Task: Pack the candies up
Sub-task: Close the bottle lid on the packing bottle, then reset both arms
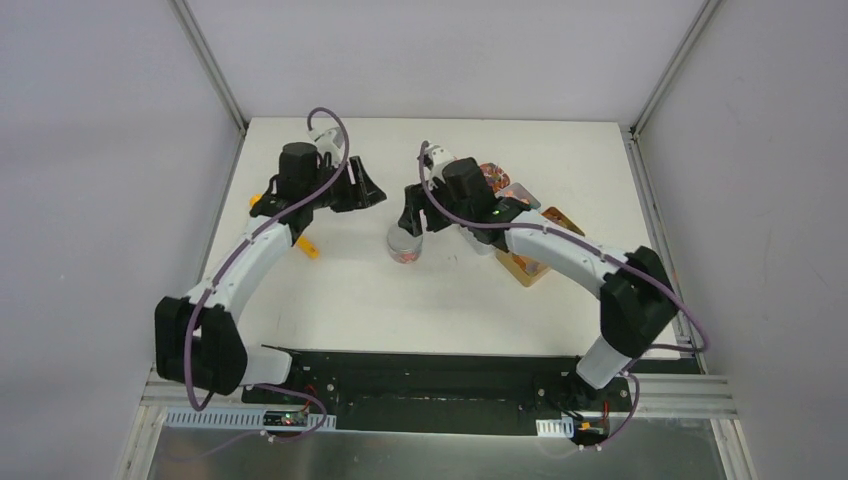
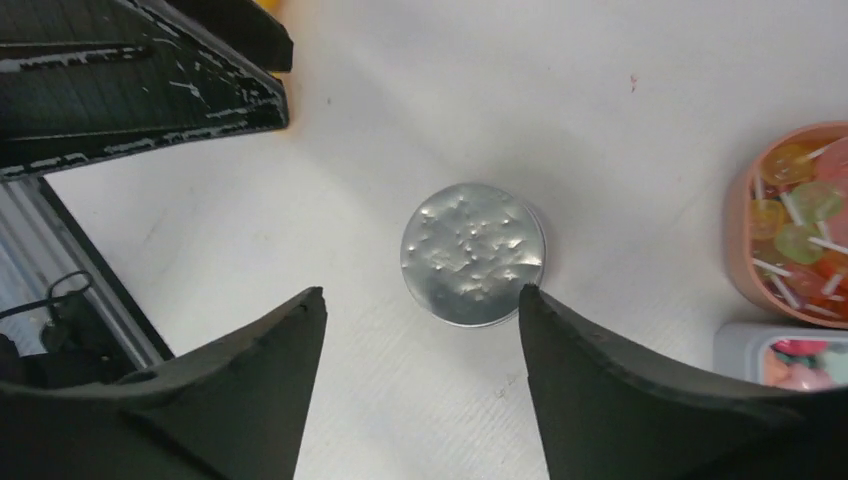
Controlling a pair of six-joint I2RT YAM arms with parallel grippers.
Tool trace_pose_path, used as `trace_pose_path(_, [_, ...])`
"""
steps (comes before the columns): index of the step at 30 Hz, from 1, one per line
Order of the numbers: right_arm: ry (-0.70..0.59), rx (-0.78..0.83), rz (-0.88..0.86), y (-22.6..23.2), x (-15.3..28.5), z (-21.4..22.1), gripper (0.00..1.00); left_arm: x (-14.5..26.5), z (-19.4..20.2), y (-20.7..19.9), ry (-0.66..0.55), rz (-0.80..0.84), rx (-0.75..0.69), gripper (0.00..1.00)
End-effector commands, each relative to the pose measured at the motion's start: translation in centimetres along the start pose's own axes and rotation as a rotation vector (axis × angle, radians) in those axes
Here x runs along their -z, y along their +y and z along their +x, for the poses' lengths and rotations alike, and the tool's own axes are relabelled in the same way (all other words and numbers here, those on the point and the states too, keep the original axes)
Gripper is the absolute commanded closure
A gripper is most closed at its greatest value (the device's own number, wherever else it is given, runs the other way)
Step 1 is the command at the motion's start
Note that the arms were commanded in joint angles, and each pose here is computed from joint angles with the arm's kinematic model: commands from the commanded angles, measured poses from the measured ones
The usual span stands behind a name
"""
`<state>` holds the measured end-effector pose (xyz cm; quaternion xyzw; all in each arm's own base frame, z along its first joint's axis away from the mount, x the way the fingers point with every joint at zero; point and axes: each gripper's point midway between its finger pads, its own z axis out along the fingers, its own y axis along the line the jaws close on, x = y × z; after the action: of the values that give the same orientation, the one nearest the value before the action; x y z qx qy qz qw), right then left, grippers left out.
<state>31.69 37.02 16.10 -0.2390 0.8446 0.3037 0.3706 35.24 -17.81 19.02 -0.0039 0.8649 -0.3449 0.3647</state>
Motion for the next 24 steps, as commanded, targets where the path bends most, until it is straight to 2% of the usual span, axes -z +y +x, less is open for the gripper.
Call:
trace_pose_path(1, [-0.170, 0.041, 0.022, 1.2, 6.7, -5.6, 0.19, 4.9, -4.9, -2.9, -0.183, -0.025, -0.160, 0.32])
trace_pose_path(2, [-0.185, 0.053, 0.030, 1.2, 7.7, -5.9, 0.14, 5.8, -5.4, -3.4, -0.209, -0.024, -0.183, 0.15])
trace_pose_path(3, [-0.201, 0.062, 0.040, 1.2, 8.8, -6.1, 0.04, 7.1, -5.9, -4.1, -0.243, -0.019, -0.207, 0.03])
trace_pose_path(4, [-0.214, 0.063, 0.050, 1.1, 9.8, -6.3, 0.00, 8.0, -6.2, -4.7, -0.271, -0.015, -0.229, 0.01])
trace_pose_path(7, [-0.249, 0.057, 0.080, 0.8, 12.7, -5.9, 0.00, 10.9, -6.9, -5.9, -0.351, -0.009, -0.292, 0.01])
trace_pose_path(11, [-0.342, 0.033, 0.147, -0.2, 17.1, -5.8, 0.00, 13.7, -7.0, -6.3, -0.440, -0.035, -0.308, 0.01])
trace_pose_path(15, [-0.412, 0.018, 0.224, -1.8, 20.7, -4.4, 0.00, 15.4, -6.1, -6.9, -0.476, -0.010, -0.317, 0.01])
trace_pose_path(19, [-0.534, -0.084, 0.298, -3.2, 24.8, -4.1, 0.00, 16.6, -4.7, -7.0, -0.493, 0.003, -0.333, 0.01])
trace_pose_path(24, [-0.598, -0.185, 0.359, -4.5, 26.9, -3.6, 0.00, 18.5, -3.7, -7.5, -0.539, 0.024, -0.351, 0.01])
